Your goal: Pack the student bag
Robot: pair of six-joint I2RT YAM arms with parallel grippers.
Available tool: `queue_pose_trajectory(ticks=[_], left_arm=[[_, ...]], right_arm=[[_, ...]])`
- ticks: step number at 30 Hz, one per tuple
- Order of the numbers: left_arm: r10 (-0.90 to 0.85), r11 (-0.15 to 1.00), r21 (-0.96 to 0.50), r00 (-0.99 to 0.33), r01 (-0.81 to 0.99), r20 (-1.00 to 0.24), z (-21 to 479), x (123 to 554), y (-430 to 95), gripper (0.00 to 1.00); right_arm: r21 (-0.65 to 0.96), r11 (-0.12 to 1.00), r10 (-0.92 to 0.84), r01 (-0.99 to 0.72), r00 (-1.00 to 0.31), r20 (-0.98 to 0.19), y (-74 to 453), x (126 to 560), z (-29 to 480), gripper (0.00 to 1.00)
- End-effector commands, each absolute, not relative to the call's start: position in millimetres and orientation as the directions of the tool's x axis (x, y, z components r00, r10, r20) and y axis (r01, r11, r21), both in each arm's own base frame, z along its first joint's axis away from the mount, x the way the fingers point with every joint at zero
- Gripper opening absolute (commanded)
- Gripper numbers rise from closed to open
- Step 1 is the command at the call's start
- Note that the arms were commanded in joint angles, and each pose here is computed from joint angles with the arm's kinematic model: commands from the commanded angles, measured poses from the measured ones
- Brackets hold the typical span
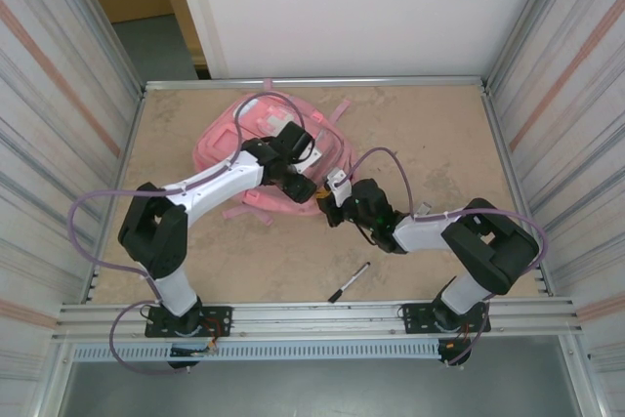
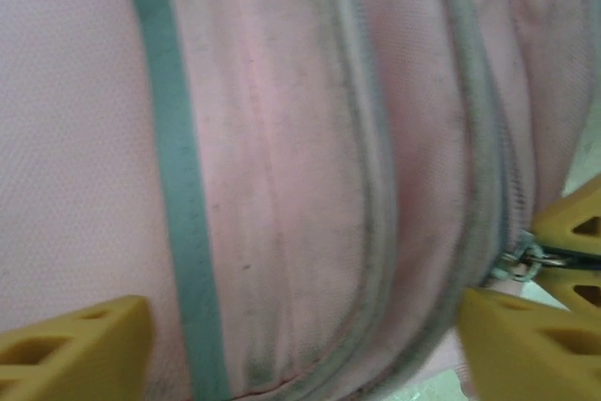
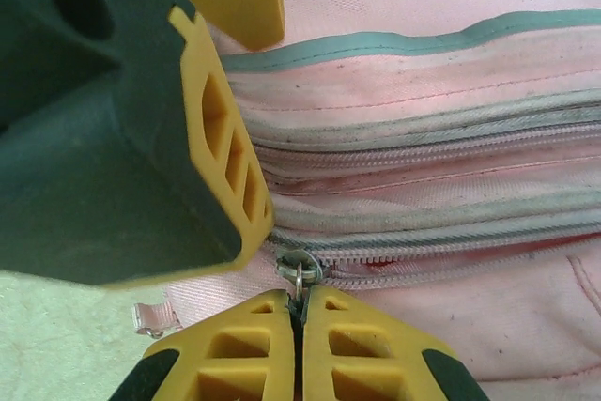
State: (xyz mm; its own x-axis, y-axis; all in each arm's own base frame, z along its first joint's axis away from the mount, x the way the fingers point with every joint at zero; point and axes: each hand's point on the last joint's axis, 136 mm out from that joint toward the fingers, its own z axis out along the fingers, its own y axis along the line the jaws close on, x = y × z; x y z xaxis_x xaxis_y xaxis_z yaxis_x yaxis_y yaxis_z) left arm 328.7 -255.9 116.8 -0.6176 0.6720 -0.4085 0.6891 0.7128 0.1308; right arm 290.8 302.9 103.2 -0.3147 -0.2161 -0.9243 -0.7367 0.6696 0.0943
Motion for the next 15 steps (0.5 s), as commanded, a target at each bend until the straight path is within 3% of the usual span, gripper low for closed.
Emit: queue_pose_trajectory(ticks=[1, 3, 6, 11, 15], left_arm=[[0.685, 0.720, 0.272, -0.592, 0.639, -0.424, 125, 360, -240, 0.46], [0.712, 0.687, 0.253, -0.561, 0.681, -0.423, 119, 356, -247, 0.32], [0.733, 0.673, 0.288, -0.561, 0.681, -0.385, 111, 354, -241, 0.00], [0.742, 0.657, 0.289, -0.528, 0.696, -0.413, 121, 349, -241, 0.00], [0.716, 0.646, 0.208, -0.488, 0.735, -0.499, 130, 336, -253, 0.00]], right_arm=[[0.154, 0.651, -0.128, -0.744, -0.308, -0.943, 302, 288, 128, 0.00], [0.182, 0.672, -0.094, -0.718, -0.327, -0.940, 292, 292, 129, 0.00], [0.181, 0.724, -0.089, -0.666, -0.350, -0.932, 272, 307, 126, 0.00], [0.151, 0.762, -0.211, -0.630, -0.461, -0.862, 244, 324, 104, 0.00], [0.161, 0.784, -0.241, -0.600, -0.533, -0.811, 228, 337, 92, 0.00]])
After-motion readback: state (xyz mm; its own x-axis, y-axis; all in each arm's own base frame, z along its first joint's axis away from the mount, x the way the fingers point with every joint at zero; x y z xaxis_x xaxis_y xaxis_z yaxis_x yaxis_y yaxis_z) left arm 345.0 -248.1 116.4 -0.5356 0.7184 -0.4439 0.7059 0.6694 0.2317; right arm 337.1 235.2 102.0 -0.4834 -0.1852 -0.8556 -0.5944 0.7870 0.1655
